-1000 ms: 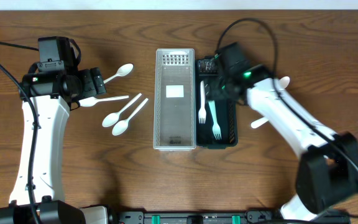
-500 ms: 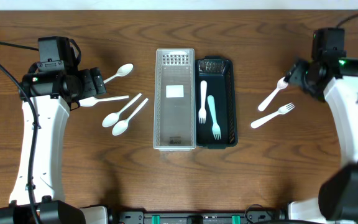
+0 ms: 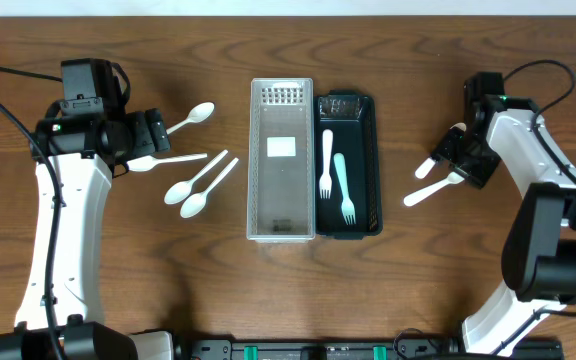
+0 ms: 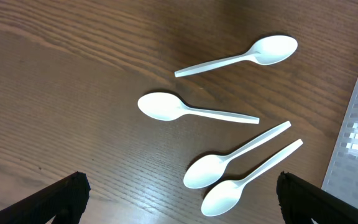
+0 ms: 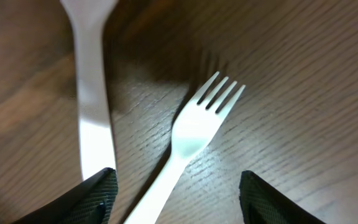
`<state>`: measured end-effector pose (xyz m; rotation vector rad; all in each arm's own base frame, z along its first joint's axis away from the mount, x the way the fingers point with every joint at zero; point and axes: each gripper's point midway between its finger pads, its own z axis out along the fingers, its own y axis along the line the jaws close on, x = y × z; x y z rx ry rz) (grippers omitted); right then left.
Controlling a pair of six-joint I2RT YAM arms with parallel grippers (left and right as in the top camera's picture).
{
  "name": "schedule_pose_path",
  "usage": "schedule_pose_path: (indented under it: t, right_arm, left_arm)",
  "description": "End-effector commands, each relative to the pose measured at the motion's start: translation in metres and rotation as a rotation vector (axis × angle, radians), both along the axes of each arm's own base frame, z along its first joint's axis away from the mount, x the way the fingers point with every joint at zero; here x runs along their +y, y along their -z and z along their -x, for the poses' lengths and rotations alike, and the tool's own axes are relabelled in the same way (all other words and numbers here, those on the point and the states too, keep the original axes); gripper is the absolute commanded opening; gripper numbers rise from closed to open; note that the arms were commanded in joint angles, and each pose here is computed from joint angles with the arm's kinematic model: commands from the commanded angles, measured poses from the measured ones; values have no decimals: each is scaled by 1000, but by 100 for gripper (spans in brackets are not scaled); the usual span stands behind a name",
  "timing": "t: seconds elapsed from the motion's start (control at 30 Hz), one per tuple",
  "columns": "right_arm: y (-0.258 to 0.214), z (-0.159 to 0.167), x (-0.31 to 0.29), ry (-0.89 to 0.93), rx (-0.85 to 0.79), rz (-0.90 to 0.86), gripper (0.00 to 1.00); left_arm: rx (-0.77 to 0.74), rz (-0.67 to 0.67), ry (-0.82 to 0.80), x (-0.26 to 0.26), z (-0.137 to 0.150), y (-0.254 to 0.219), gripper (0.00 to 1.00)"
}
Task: Pack container
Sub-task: 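Return the right gripper to the forks and grasp the third fork, then place the fork into the black basket beside the others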
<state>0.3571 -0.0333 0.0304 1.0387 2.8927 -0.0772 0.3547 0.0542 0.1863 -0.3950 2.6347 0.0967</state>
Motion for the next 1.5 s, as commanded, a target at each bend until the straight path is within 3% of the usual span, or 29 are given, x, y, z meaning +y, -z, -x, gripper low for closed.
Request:
schedule_pose_path:
  t: [0.0,0.47,0.8,0.97,1.17,1.27,1.47]
  right_arm:
    - [11,5,4,14,34,-5,65]
    - [57,25,5,14,42,-8,58]
    - [59,27,7,-25,22,-12,18]
    - [22,19,2,-83,-58,23,15]
    - [-64,14,6,-101,-277,63,8]
    - [-110,14,29,-155,-422,33,2]
    - [-161,17,106,-396,-615,-74,1]
  left_arm:
    - [-5,-18,5,4,-4,-4,98]
    - [-5,-18,5,4,-4,-4,98]
    - [-5,-18,5,4,-4,-4,98]
    - [-5,-18,5,4,-4,-4,98]
    - [-5,-18,5,4,-4,-4,98]
    - [-5,-18,5,4,-4,-4,98]
    - [-5,-18,5,4,-4,-4,98]
